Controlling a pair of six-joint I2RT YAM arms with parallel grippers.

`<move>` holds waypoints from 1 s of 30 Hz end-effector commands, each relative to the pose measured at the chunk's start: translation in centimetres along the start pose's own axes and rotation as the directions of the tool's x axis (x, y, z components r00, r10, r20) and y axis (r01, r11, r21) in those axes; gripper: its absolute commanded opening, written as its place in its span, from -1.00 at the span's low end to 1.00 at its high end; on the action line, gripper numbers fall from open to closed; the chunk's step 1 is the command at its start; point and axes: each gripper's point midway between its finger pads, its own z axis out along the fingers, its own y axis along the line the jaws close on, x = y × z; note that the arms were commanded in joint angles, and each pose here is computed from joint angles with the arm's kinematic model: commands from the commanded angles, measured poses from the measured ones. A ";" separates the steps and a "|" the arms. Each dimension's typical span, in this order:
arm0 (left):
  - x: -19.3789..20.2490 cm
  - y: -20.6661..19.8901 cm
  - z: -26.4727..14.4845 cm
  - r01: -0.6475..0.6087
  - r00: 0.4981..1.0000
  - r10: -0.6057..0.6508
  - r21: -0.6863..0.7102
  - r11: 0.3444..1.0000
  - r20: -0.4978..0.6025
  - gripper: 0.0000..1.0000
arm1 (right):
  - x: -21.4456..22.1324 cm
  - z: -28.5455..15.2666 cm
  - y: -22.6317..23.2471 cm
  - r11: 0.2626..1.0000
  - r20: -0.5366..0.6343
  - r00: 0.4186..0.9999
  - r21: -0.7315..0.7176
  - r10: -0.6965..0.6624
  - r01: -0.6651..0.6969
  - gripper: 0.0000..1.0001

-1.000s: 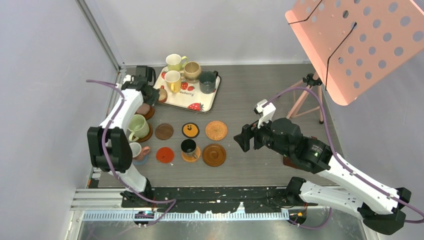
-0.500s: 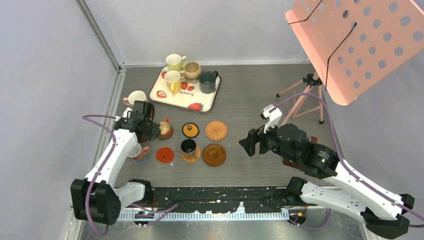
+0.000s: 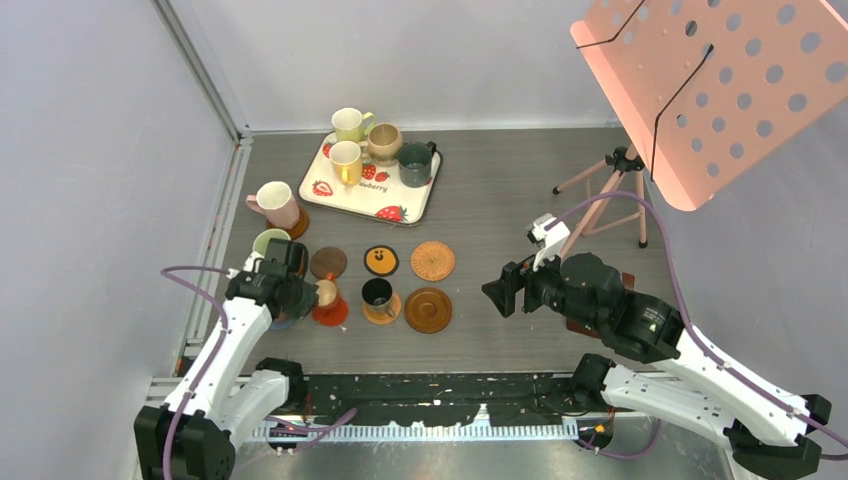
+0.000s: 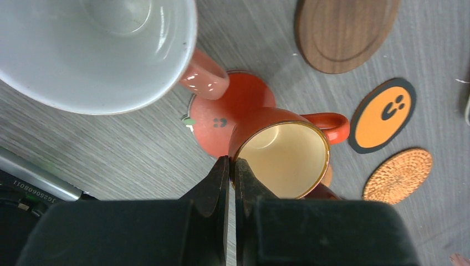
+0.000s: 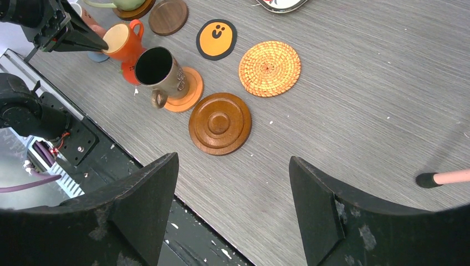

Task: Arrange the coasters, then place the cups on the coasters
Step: Place the cup on the coaster.

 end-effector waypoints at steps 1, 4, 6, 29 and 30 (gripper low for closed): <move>0.3 0.1 0.3 0.024 1.000 -0.024 0.015 1.000 0.003 -1.00 | -1.0 0.0 0.6 0.999 0.035 0.999 -0.023 0.026 -0.025 0.60; 0.5 0.6 0.8 0.023 1.000 -0.023 -0.001 1.000 -0.001 -1.00 | -1.0 -0.2 0.6 0.999 0.036 0.999 -0.024 0.028 -0.027 0.60; 0.9 1.0 1.3 0.024 1.000 -0.024 -0.011 1.000 -0.009 -1.00 | -1.0 -0.3 0.5 0.999 0.040 0.999 -0.022 0.029 -0.028 0.60; 0.6 1.5 0.5 -0.003 1.000 0.004 -0.016 1.000 0.007 -0.84 | -0.8 -0.7 0.7 0.998 0.040 0.998 -0.038 0.058 -0.056 0.60; 0.7 1.5 0.6 -0.006 1.000 0.006 -0.014 1.000 0.001 -0.80 | -0.8 -0.7 0.7 0.998 0.040 0.998 -0.038 0.058 -0.056 0.60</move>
